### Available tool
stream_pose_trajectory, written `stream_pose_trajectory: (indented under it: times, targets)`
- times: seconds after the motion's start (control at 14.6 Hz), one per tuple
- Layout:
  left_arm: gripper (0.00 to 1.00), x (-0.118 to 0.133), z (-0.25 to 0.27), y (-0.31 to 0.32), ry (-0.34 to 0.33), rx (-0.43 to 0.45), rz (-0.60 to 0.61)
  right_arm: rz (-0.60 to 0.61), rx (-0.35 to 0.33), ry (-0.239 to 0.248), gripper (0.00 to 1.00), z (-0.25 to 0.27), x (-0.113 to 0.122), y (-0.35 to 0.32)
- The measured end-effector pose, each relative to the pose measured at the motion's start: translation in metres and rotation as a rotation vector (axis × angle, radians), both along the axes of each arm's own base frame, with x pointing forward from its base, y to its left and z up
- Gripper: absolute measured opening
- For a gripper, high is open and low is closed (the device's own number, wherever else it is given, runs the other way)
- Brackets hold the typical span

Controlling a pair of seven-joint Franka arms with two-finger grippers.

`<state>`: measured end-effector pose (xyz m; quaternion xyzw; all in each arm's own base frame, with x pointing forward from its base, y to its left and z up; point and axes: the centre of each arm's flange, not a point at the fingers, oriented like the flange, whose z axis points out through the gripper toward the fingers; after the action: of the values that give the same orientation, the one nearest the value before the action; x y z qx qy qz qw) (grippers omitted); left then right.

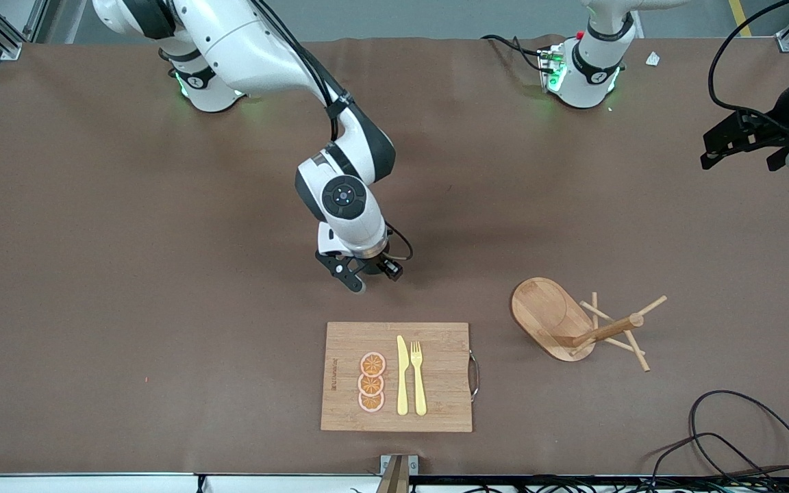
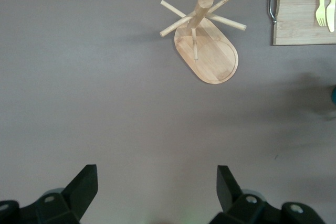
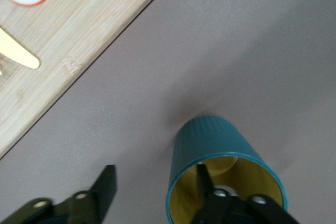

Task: Transfer cup from left to right arm and place
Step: 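Lower the right gripper over the mug rim and close on it, then carry the teal mug with the right gripper away from the board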

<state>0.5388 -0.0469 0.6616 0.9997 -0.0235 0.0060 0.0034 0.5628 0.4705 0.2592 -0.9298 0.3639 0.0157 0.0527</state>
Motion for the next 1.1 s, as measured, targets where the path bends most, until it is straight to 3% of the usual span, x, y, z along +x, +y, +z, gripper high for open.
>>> stream_pose_trajectory:
  times: [0.34, 0.68, 1.1]
  targets:
    - [1.00, 0.002, -0.002, -0.002, -0.011, -0.001, -0.004, 0.060, -0.005, 0.001, 0.07, 0.000, -0.001, 0.000]
    - [1.00, 0.002, -0.004, -0.004, -0.009, -0.001, -0.007, 0.184, -0.039, 0.031, 0.05, 0.007, 0.010, -0.018]
    - [1.00, 0.003, -0.005, -0.006, -0.015, -0.001, -0.010, 0.511, -0.037, 0.076, 0.05, 0.052, 0.103, -0.206]
